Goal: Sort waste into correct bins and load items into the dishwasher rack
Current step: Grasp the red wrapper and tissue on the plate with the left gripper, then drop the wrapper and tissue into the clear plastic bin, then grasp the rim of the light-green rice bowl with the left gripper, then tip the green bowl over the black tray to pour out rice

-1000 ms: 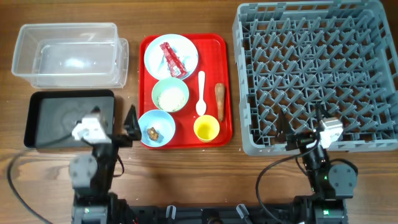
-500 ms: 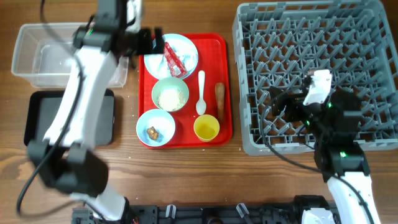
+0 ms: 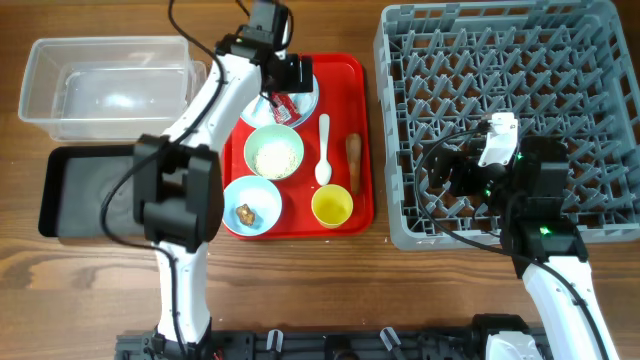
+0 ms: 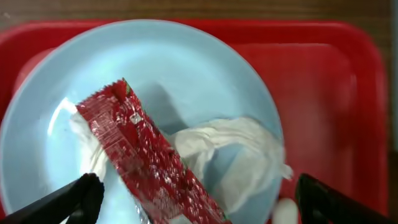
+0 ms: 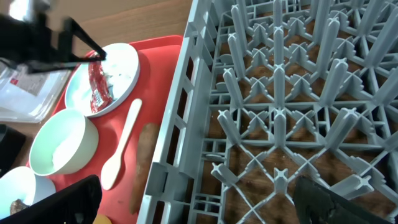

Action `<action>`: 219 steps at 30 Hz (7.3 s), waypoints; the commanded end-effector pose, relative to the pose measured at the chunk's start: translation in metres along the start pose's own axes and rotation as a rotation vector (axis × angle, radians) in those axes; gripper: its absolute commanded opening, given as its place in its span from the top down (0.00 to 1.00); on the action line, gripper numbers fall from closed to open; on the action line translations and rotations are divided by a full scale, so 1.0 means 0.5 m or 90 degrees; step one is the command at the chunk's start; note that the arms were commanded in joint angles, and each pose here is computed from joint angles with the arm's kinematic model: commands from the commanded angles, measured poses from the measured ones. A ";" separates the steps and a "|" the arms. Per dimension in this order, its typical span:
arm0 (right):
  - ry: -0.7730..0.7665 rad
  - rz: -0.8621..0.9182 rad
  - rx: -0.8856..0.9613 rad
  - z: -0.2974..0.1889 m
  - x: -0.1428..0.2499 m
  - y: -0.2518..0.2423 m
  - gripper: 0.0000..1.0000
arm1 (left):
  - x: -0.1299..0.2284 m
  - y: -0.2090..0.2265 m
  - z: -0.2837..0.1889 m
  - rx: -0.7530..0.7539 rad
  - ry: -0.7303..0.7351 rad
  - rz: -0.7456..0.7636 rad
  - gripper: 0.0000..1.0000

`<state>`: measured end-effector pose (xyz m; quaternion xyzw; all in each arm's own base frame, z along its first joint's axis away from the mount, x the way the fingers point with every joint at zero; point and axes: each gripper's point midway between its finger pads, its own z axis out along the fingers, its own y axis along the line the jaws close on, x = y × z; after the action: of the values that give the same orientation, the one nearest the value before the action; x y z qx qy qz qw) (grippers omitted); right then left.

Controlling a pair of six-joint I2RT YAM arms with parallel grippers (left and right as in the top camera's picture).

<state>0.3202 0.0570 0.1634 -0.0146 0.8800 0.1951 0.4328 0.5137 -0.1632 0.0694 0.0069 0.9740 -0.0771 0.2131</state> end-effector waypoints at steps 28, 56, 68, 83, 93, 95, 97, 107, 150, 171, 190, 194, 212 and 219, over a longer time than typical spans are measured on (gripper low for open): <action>-0.021 0.022 -0.020 -0.003 -0.031 0.017 0.00 | -0.065 0.009 -0.193 0.011 -0.086 -0.064 0.96; 0.009 0.051 -0.014 0.026 -0.012 0.002 0.00 | -0.064 0.549 -0.249 -0.214 -0.135 -0.415 0.25; 0.007 0.067 -0.015 0.039 -0.014 -0.002 0.00 | -0.128 0.270 -0.380 -0.037 -0.191 -0.103 0.10; 0.008 0.067 -0.015 0.039 -0.014 -0.003 0.00 | 0.147 -0.094 -0.206 0.051 0.104 0.123 0.19; 0.011 0.068 -0.014 0.040 -0.011 -0.003 0.00 | 0.255 -0.122 -0.063 -0.008 0.207 0.067 0.48; 0.011 0.069 -0.014 0.040 -0.010 -0.004 0.00 | 0.265 -0.102 -0.042 -0.051 0.213 0.033 0.54; 0.011 0.068 -0.014 0.040 -0.010 -0.003 0.00 | 0.273 -0.082 -0.033 -0.086 0.211 0.009 0.58; 0.018 0.071 -0.012 0.045 -0.005 -0.006 0.00 | 0.276 -0.074 -0.022 -0.102 0.200 -0.001 0.83; 0.018 0.072 -0.013 0.045 -0.006 -0.006 0.00 | 0.203 0.352 -0.319 0.176 0.102 -0.318 0.96; 0.018 0.072 -0.013 0.045 -0.005 -0.006 0.00 | 0.225 0.518 -0.436 0.617 -0.210 -0.572 0.96; 0.018 0.072 -0.013 0.045 -0.006 -0.006 0.00 | 0.209 0.495 -0.487 0.736 -0.217 -0.615 0.96; 0.018 0.071 -0.013 0.045 -0.006 -0.006 0.00 | 0.210 0.494 -0.487 0.737 -0.214 -0.619 0.96; 0.016 0.071 -0.013 0.045 -0.007 -0.006 0.00 | 0.083 0.029 -0.287 0.621 0.001 -0.285 0.96; 0.021 0.073 -0.012 0.045 -0.003 -0.007 0.00 | 0.069 -0.062 -0.128 0.036 -0.262 0.051 0.96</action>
<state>0.3354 0.0571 0.1419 0.0334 0.8888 0.2173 0.4021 0.4260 -0.2171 0.1316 -0.0006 0.8834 -0.3847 0.2676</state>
